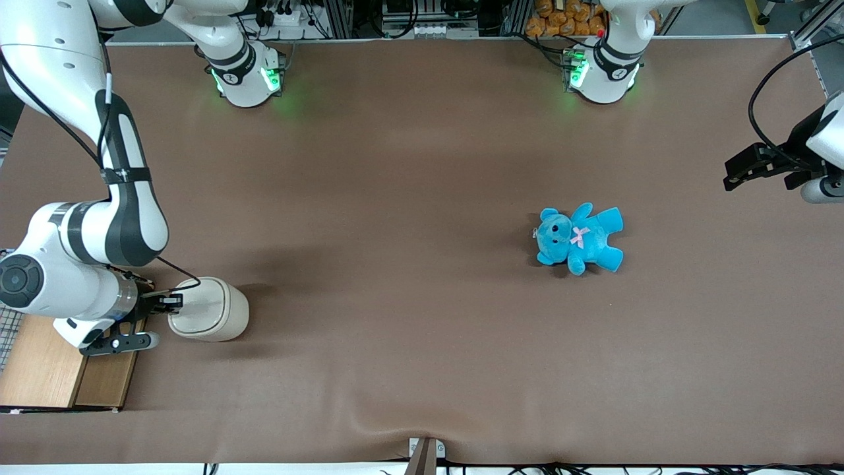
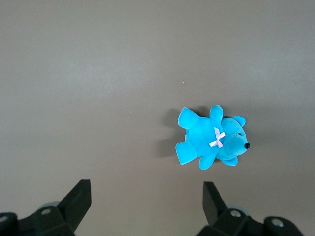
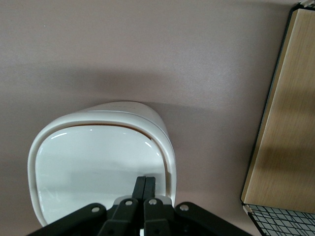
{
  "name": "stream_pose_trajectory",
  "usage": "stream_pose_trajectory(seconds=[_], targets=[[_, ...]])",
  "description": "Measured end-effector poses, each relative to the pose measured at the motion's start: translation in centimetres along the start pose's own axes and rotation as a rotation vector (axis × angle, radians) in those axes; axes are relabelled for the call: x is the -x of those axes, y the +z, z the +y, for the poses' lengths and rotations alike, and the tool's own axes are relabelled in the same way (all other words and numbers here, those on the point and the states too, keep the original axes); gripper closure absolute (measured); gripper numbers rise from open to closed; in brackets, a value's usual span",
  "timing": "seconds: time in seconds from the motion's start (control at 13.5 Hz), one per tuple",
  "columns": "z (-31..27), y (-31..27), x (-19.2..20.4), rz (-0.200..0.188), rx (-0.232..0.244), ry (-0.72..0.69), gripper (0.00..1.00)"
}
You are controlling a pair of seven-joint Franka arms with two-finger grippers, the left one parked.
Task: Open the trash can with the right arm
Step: 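Push the lid with the right gripper to tip it open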
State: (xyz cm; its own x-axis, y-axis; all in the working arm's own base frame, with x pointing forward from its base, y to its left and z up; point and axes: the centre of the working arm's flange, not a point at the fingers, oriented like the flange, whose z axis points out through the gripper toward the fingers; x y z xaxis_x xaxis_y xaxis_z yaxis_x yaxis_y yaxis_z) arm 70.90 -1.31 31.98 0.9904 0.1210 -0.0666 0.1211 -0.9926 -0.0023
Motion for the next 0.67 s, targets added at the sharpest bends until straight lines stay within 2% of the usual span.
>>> stream_pose_trajectory(seconds=[0.67], targets=[[0.22,0.54,-0.29,0.015,0.003,0.002,0.99]])
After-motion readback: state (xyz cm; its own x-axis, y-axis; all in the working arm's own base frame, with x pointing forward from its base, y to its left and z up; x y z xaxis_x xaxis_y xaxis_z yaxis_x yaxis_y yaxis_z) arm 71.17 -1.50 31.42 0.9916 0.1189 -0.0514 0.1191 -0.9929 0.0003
